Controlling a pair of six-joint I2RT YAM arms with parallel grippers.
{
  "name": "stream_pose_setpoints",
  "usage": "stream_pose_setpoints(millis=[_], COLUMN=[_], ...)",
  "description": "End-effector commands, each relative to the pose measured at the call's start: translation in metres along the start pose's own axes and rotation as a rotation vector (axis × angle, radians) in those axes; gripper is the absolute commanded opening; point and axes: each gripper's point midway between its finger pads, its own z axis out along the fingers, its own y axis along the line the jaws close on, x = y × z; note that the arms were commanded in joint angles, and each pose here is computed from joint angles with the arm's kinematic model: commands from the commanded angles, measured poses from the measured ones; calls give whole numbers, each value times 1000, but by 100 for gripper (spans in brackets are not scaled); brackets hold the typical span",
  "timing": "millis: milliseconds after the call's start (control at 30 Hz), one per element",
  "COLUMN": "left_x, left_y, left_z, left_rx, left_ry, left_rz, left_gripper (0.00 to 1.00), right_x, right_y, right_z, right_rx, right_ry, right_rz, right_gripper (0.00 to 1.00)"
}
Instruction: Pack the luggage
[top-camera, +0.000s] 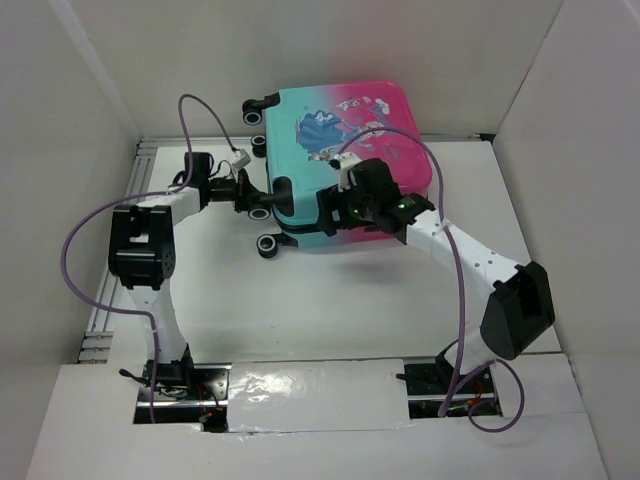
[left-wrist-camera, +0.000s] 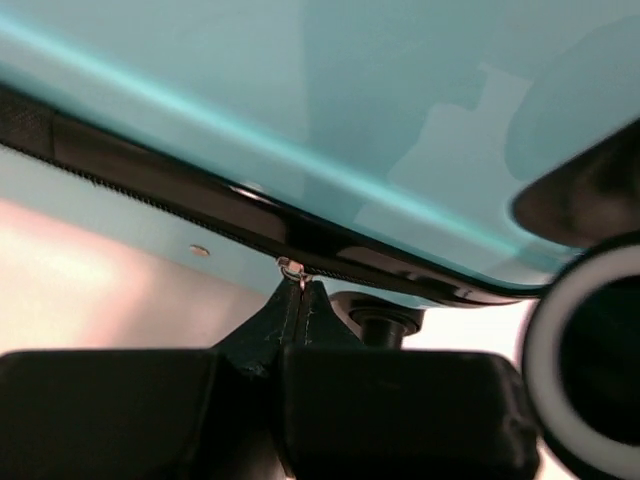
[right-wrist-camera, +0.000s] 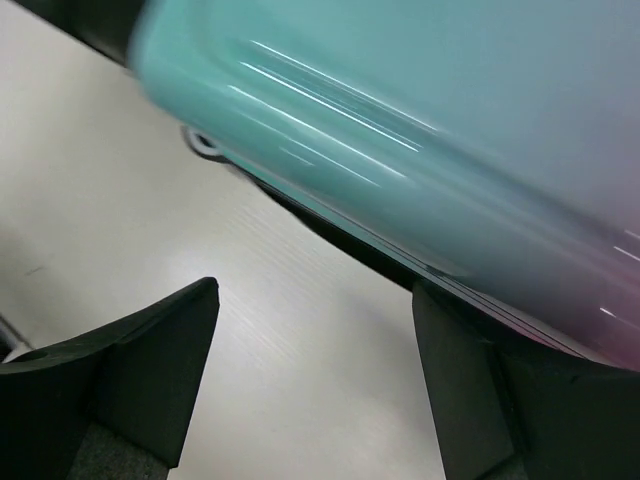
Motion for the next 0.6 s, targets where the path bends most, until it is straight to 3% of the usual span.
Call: stream_pose_setpoints(millis=[0, 200, 333, 533, 567], left_x=[-3, 17, 23, 40, 35], left_y=[-18, -62, -90, -120, -127], left_z=[-12, -18, -14, -17, -20], left_rx=[-53, -34, -26, -82, -81], left_ry=[-11, -23, -18, -74, -99], left_rz=[-52, -136, -147, -225, -216], left_gripper=[0, 0, 0, 0, 0], right_x=[-44, -50, -51, -71, -72], right_y=[52, 93, 98, 87, 82], right_z=[9, 58, 86, 104, 104], right_rx=[-133, -164, -121, -27, 3], right_ry=[-130, -93, -82, -130, -138], right_rz=[-97, -145, -156, -75, -63], right_gripper=[84, 78, 75, 58, 51])
